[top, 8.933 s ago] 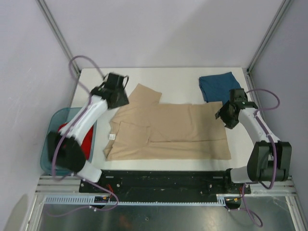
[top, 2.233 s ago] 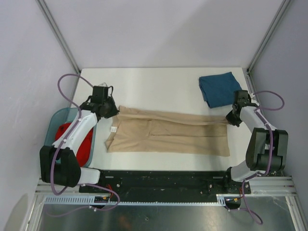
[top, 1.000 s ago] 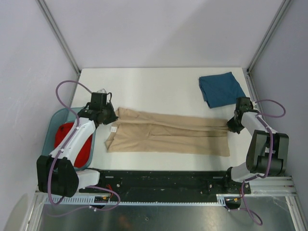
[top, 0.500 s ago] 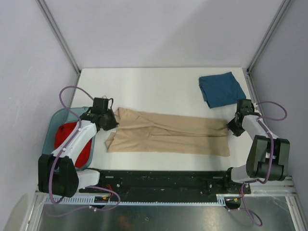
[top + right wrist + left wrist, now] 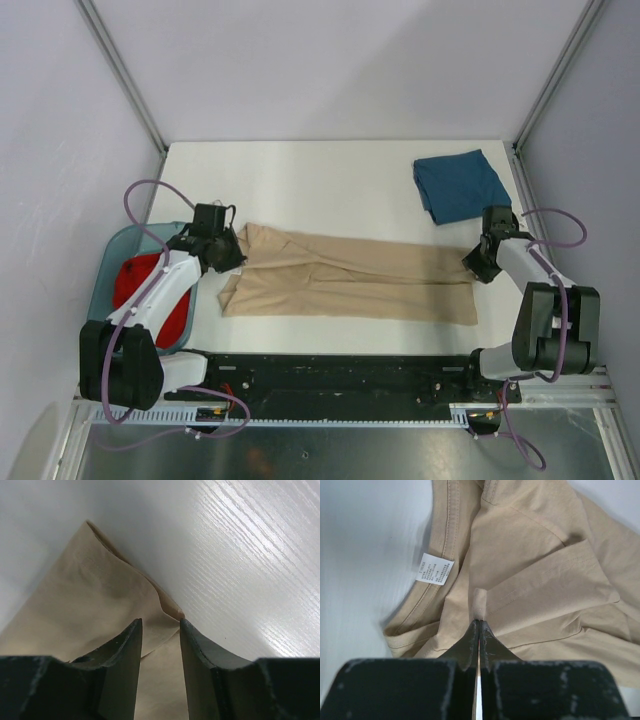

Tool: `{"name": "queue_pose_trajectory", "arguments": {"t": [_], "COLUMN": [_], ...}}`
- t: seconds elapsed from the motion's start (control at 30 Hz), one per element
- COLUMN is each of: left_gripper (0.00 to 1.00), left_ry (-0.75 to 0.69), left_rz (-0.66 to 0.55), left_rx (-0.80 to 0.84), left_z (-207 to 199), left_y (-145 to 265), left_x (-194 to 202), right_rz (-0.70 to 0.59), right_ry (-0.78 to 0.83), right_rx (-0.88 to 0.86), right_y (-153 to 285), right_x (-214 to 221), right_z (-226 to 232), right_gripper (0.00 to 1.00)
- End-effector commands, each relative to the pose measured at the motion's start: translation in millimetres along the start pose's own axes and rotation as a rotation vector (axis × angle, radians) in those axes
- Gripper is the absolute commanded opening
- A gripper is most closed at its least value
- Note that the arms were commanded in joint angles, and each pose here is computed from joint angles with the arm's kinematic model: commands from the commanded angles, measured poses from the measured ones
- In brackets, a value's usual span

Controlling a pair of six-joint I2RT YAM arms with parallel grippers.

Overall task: Fold and stack the t-shirts
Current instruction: Fold the other side of the tshirt into a rectangle

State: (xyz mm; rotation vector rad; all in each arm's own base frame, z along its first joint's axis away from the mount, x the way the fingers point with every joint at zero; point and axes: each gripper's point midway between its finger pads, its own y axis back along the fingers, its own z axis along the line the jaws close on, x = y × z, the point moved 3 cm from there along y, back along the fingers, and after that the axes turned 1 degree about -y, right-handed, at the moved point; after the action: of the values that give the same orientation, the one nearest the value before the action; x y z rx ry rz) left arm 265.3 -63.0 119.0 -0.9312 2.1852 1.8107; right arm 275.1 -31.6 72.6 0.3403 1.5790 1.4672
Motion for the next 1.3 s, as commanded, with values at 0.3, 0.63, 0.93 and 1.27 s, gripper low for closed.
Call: {"name": "queue_pose_trajectory", "arguments": {"t": [0.3, 0.63, 0.93, 1.27], "left_gripper": [0.00, 0.00, 0.00, 0.00], "left_ry": [-0.005, -0.001, -0.004, -0.004], "left_rz": [-0.025, -0.023, -0.031, -0.080], "left_rx": [0.054, 0.054, 0.052, 0.068], "left_z": [-9.1, -9.3, -10.1, -26.0], "left_y": [6.7, 6.2, 6.6, 11.2], "left_x": [-4.2, -4.0, -7.2, -38.9], "right_rz": [0.044, 0.053, 0.040, -0.042], "right_ry": [-0.004, -0.012, -0.049, -0.055], "right_rx": [0.073, 0.087, 0.038, 0.022], "right_y": [-16.2, -18.9, -19.8, -4.9], "right_x": [16.4, 17.5, 7.5, -36.5], "right_z": [-11.7, -20.2, -11.2, 8.4], "right_gripper": [0.38, 0.38, 0.19, 0.02]}}
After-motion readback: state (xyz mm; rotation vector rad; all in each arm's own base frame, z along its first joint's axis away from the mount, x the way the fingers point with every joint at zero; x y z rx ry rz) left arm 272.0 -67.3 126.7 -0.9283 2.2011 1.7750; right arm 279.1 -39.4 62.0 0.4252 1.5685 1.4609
